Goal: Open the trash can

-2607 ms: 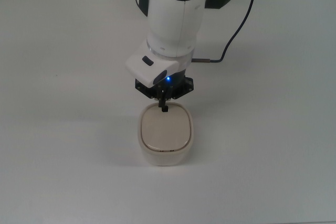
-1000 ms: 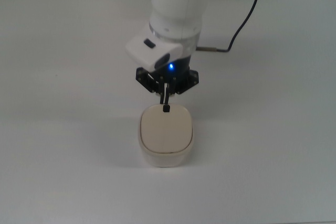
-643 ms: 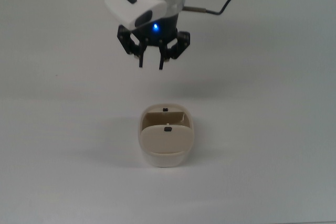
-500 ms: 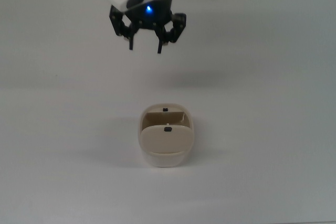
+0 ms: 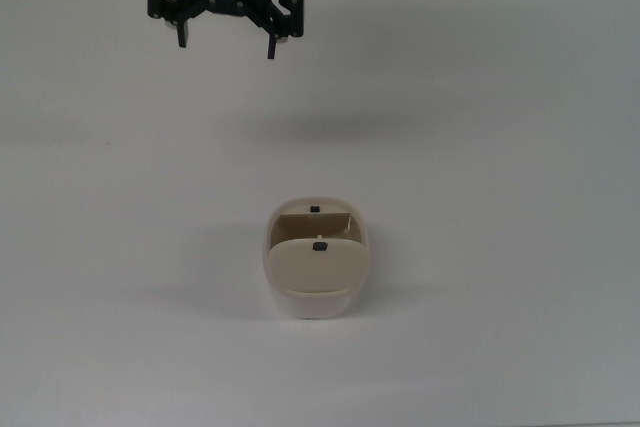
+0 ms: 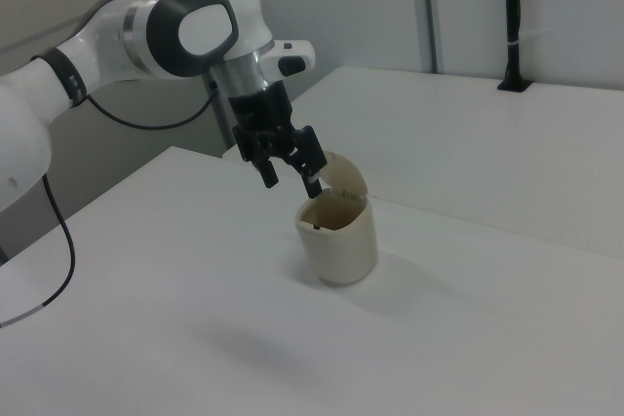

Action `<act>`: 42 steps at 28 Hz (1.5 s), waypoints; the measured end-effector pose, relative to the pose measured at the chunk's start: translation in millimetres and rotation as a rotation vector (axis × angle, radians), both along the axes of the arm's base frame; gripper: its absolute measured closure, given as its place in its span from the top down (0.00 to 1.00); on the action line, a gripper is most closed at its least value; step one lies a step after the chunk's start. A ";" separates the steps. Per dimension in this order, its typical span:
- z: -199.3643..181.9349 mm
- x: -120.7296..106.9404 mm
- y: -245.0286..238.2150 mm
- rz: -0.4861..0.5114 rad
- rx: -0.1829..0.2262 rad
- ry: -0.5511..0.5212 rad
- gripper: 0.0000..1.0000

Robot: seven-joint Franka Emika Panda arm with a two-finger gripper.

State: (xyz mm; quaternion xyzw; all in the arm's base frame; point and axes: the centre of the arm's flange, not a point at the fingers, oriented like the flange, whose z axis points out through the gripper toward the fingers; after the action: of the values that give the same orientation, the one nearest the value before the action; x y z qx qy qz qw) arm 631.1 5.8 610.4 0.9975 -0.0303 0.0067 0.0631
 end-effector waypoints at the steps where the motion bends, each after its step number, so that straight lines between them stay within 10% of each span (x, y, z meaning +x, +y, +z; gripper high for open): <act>1: 1.3 -0.6 -1.7 0.001 0.000 -0.002 1.00; 42: 3.3 -5.2 -41.8 -0.019 0.090 0.007 1.00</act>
State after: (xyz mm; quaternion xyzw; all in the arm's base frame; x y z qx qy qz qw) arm 625.9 -36.0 613.6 0.9990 -0.0397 0.0011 0.0182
